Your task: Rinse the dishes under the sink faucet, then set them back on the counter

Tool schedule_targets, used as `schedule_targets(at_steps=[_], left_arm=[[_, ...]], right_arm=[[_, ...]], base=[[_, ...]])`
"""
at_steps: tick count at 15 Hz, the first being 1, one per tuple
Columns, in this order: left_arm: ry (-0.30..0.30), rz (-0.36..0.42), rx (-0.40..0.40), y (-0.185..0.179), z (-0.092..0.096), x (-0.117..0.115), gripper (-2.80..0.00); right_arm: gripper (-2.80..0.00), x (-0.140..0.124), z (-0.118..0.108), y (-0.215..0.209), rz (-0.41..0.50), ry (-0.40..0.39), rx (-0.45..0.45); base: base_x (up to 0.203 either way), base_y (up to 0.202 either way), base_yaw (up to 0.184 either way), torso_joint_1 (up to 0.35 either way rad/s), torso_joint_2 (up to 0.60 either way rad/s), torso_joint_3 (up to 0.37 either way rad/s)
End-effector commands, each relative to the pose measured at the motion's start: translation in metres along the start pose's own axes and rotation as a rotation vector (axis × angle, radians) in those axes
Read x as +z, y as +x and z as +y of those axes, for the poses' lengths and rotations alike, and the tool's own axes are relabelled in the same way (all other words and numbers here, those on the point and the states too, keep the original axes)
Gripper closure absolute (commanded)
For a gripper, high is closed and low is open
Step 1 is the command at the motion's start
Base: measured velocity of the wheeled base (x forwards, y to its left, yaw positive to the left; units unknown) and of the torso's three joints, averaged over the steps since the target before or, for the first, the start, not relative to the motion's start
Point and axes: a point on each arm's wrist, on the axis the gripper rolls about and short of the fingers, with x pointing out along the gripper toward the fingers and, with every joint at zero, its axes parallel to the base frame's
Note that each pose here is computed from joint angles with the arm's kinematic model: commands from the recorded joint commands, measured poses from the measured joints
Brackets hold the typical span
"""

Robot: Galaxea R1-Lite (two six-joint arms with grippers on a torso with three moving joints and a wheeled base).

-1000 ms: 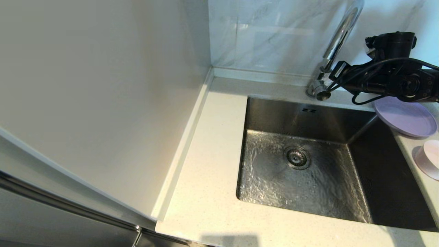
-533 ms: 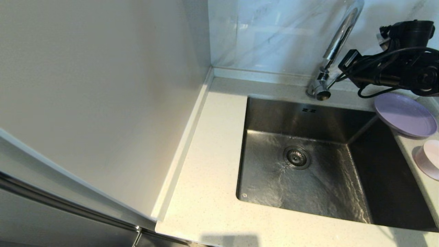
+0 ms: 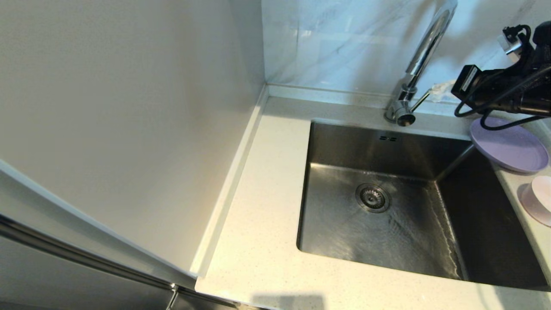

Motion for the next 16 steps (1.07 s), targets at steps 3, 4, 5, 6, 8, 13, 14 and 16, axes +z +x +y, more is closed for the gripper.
schedule_targets(at_steps=[3, 4, 5, 6, 8, 13, 14, 16], left_arm=[[0.000, 0.000, -0.001, 0.000, 0.000, 0.000, 0.00], [0.000, 0.000, 0.001, 0.000, 0.000, 0.000, 0.00], [0.000, 0.000, 0.001, 0.000, 0.000, 0.000, 0.00], [0.000, 0.000, 0.001, 0.000, 0.000, 0.000, 0.00], [0.000, 0.000, 0.001, 0.000, 0.000, 0.000, 0.00], [0.000, 0.000, 0.001, 0.000, 0.000, 0.000, 0.00], [0.000, 0.000, 0.001, 0.000, 0.000, 0.000, 0.00], [0.000, 0.000, 0.001, 0.000, 0.000, 0.000, 0.00]], right_arm=[[0.00, -0.054, -0.037, -0.055, 0.191, -0.113, -0.296], [0.00, -0.079, -0.046, -0.065, 0.280, -0.111, -0.368], [0.00, -0.099, -0.051, -0.077, 0.350, -0.119, -0.419], [0.00, -0.110, -0.053, -0.084, 0.385, -0.125, -0.443], [0.00, -0.103, -0.051, -0.086, 0.355, -0.148, -0.459], [0.00, 0.033, -0.001, -0.097, -0.059, -0.328, -0.506], [0.00, 0.051, 0.006, -0.103, -0.109, -0.364, -0.572], [0.00, 0.069, 0.015, -0.117, -0.155, -0.416, -0.711]], base=[[0.000, 0.000, 0.000, 0.000, 0.00, 0.000], [0.000, 0.000, 0.000, 0.000, 0.00, 0.000], [0.000, 0.000, 0.000, 0.000, 0.00, 0.000], [0.000, 0.000, 0.000, 0.000, 0.00, 0.000], [0.000, 0.000, 0.000, 0.000, 0.00, 0.000], [0.000, 0.000, 0.000, 0.000, 0.00, 0.000], [0.000, 0.000, 0.000, 0.000, 0.00, 0.000], [0.000, 0.000, 0.000, 0.000, 0.00, 0.000]])
